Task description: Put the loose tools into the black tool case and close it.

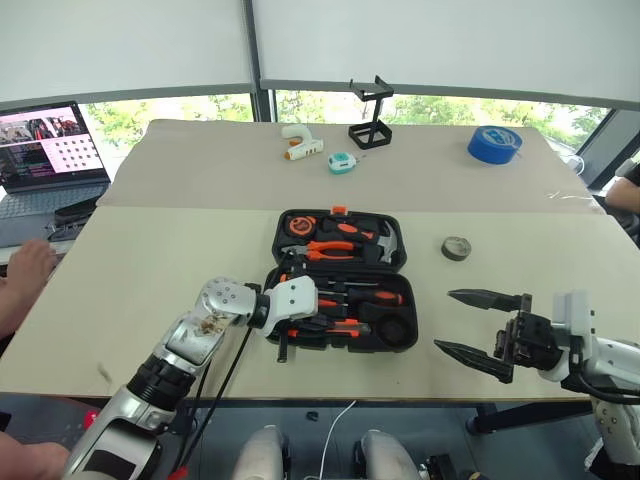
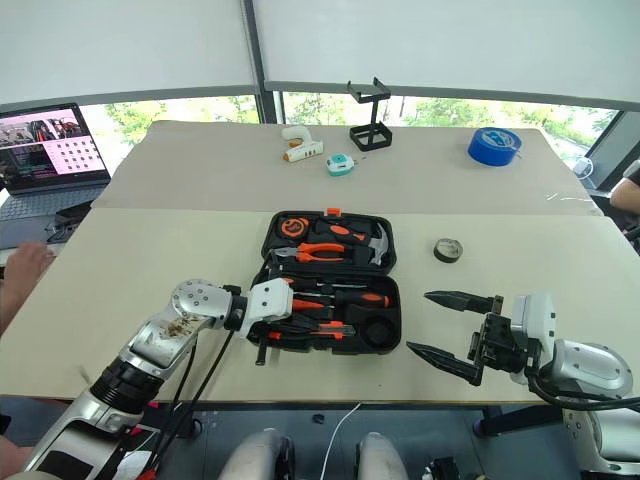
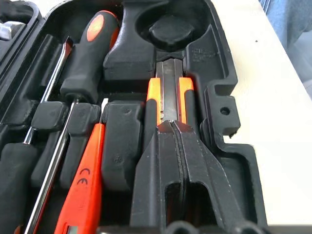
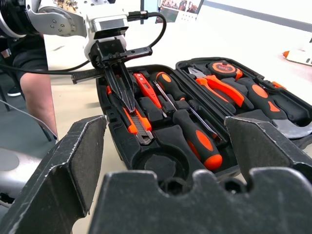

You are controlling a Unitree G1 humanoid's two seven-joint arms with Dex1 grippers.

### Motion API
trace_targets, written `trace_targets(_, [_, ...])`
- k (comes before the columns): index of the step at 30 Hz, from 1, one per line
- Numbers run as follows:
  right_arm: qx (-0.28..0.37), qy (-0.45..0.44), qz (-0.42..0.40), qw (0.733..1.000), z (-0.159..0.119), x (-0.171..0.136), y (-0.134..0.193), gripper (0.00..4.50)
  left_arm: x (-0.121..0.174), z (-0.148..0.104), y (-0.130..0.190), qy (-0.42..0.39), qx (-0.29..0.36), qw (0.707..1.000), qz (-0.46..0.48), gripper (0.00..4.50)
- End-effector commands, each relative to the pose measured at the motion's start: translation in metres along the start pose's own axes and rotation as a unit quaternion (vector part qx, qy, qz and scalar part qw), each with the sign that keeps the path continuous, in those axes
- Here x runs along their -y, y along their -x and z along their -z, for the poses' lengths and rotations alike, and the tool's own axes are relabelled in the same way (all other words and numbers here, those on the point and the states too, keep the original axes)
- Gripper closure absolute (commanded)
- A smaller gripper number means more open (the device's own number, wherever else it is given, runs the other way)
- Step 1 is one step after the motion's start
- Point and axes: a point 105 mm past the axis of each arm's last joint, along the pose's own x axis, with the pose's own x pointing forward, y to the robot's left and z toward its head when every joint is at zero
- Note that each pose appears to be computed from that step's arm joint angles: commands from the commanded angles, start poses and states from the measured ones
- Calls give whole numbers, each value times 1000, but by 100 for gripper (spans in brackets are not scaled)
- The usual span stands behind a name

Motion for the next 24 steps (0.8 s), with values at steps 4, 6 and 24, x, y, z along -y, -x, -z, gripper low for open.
trace_targets(4, [17,28,25,999,-9,7,4,0,0,13,6,25,32,999,-23,447])
trace_targets(6, [19,28,57,998,-8,13,15,0,-6,-10,22,13,112,993,-46,447])
trace_targets(24, [-63,7,356,932,41,45,119,0,-7,0,166,118,263,925,-246,4])
